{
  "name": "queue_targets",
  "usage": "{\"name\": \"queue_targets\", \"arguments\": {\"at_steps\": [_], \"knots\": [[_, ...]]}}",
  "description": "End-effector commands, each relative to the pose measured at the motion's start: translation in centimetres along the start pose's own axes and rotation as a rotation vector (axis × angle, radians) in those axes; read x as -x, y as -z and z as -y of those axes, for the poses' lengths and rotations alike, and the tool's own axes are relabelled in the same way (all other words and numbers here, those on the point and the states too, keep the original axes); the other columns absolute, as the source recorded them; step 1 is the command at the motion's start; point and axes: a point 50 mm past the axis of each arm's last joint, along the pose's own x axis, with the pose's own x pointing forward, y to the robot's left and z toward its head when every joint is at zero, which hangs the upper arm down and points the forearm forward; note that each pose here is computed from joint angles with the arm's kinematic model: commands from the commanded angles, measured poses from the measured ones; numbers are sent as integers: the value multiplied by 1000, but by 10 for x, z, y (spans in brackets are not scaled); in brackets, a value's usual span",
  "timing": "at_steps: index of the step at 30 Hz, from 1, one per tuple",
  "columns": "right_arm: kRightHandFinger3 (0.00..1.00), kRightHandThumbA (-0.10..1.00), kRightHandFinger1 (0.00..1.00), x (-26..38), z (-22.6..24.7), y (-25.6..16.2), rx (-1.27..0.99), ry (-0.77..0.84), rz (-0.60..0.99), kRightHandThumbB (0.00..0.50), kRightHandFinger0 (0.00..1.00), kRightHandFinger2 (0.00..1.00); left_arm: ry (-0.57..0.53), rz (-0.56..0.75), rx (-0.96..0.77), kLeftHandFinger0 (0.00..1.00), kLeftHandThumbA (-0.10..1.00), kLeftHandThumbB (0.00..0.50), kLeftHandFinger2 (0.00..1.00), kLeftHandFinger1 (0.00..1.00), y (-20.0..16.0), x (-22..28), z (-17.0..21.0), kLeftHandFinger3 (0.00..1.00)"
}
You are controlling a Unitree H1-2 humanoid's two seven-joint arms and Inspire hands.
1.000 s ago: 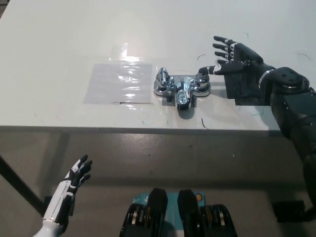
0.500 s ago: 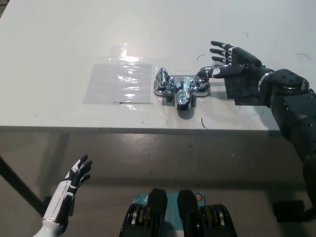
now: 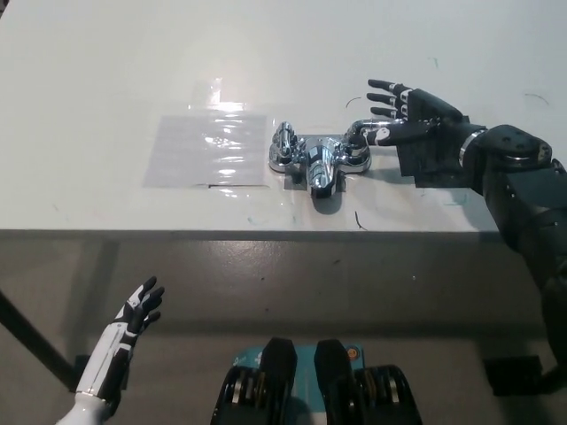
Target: The faucet is at the center of the desk and the robot turn off the faucet by turning the right faucet handle using the right hand
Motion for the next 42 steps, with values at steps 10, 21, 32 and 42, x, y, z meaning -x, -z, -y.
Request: {"name": "queue_targets", "arguments": {"at_steps": [10, 21, 32, 42], "knots": [[1000, 1000, 1000, -11, -35, -5, 9, -152, 38, 448, 1000, 1000, 21, 59, -9, 1000, 1000, 424, 1000, 1000, -11, -6, -5, 1000], [1000, 1000, 1000, -14, -73, 4, -15, -235, 128, 409, 1000, 1000, 20, 69, -20, 1000, 1000, 424, 1000, 1000, -13, -9, -7, 1000], [1000, 1000, 1000, 0, -123, -4, 36, -291, 245, 377, 1000, 1000, 22, 71, -16, 1000, 1000, 428, 1000, 1000, -13, -10, -8, 1000], [1000, 1000, 1000, 21, -160, -17, 177, -203, 366, 435, 1000, 1000, 20, 77, -9, 1000, 1000, 422, 1000, 1000, -15, -12, -9, 1000]]}}
